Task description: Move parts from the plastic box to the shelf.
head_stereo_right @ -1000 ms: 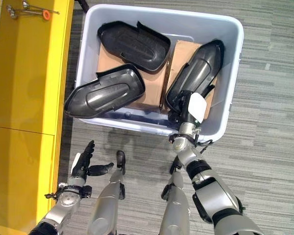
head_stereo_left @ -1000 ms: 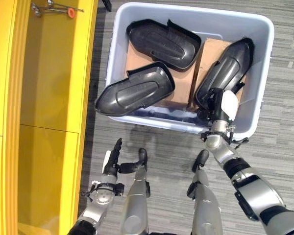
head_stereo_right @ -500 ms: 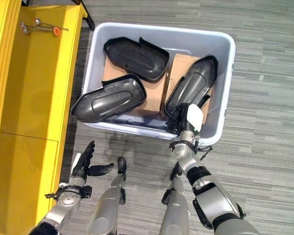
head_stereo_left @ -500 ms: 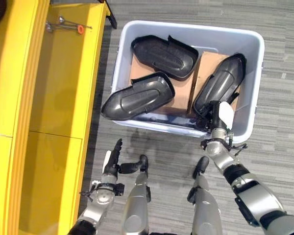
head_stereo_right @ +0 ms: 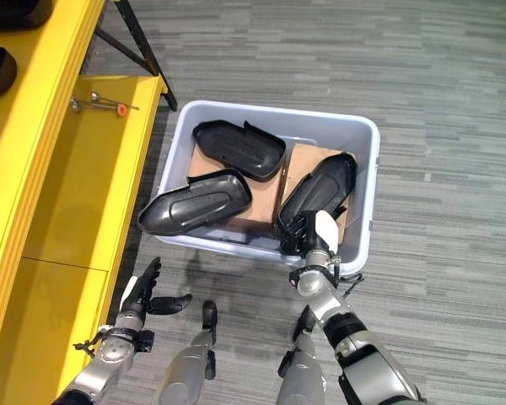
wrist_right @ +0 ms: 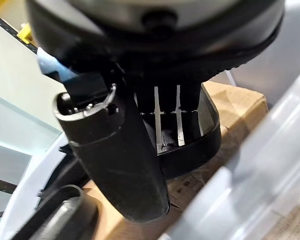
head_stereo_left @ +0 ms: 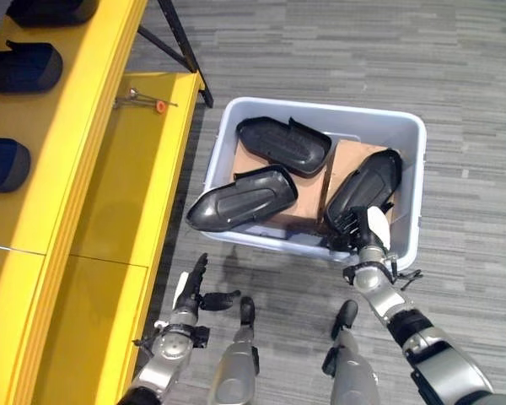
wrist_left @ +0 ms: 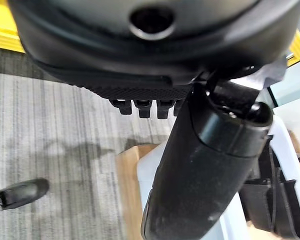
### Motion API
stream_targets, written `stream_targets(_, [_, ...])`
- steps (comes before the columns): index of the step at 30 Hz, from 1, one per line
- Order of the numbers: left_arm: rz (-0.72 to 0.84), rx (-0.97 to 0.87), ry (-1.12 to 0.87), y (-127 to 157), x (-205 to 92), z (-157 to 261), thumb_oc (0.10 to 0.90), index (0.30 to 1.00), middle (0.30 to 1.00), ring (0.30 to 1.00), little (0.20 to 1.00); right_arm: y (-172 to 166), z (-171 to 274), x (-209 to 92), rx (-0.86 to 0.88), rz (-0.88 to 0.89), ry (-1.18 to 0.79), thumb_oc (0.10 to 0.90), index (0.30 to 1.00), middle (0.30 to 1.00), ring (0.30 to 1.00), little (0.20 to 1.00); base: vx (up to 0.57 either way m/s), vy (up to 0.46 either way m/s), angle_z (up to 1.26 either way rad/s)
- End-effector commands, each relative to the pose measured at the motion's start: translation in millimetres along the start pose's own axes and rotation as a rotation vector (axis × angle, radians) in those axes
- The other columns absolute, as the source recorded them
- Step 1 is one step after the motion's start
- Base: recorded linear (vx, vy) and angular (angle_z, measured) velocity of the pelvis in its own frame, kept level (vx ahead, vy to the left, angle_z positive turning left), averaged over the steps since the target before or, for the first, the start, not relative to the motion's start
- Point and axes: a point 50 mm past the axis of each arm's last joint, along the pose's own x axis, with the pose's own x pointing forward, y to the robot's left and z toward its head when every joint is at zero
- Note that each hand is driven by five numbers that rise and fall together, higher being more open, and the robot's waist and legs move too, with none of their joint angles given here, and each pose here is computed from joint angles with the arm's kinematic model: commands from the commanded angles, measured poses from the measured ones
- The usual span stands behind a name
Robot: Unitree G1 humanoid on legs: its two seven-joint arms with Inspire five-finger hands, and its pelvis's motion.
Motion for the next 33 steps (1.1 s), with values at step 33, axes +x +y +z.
stream_targets(33, [0.016,0.084,0.124,29.3,-43.1,-45.3,0.900,1.000,1.000,1.000,1.000,-82.6,72.7,-31.5,-0.008,-0.172,-0.571,0.400,0.300,0.300,0.300,0.300,0.03,-0.004,-0.07])
